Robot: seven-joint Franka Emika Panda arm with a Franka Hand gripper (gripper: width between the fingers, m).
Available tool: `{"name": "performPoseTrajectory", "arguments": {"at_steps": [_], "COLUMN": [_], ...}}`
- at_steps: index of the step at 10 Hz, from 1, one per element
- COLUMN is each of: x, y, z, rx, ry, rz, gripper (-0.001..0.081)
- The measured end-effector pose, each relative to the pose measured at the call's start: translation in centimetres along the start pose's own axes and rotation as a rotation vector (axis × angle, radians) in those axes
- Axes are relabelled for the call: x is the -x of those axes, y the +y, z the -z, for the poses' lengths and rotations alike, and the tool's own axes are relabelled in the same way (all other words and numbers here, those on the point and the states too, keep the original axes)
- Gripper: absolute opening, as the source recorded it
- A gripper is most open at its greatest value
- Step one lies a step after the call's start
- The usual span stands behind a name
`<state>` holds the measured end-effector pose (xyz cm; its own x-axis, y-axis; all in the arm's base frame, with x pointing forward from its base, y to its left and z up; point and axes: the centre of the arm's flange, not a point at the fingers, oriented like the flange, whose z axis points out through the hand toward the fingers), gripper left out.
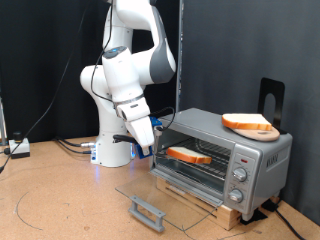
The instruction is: Make a piece of toast with the oven
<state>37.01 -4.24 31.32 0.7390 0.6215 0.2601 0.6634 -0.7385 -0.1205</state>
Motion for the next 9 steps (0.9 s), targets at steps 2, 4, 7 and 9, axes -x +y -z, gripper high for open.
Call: {"name": "performPoseTrajectory", "arguments": {"at_steps": [2, 4, 7, 9], "x": [-0.4, -0.8, -0.6, 0.7], "y": [-1.3, -2.7, -4.0, -3.4], "z": [-0.2, 0.1, 1.4, 2.5], "rx": [-0.007, 0.003, 0.036, 0.094], "ry": [0.027, 0.036, 0.017, -0.046], "rz": [0.046, 0.069, 0.088, 0.083], "gripper": [0.0396, 0.0396, 0.0396, 0.0396]}}
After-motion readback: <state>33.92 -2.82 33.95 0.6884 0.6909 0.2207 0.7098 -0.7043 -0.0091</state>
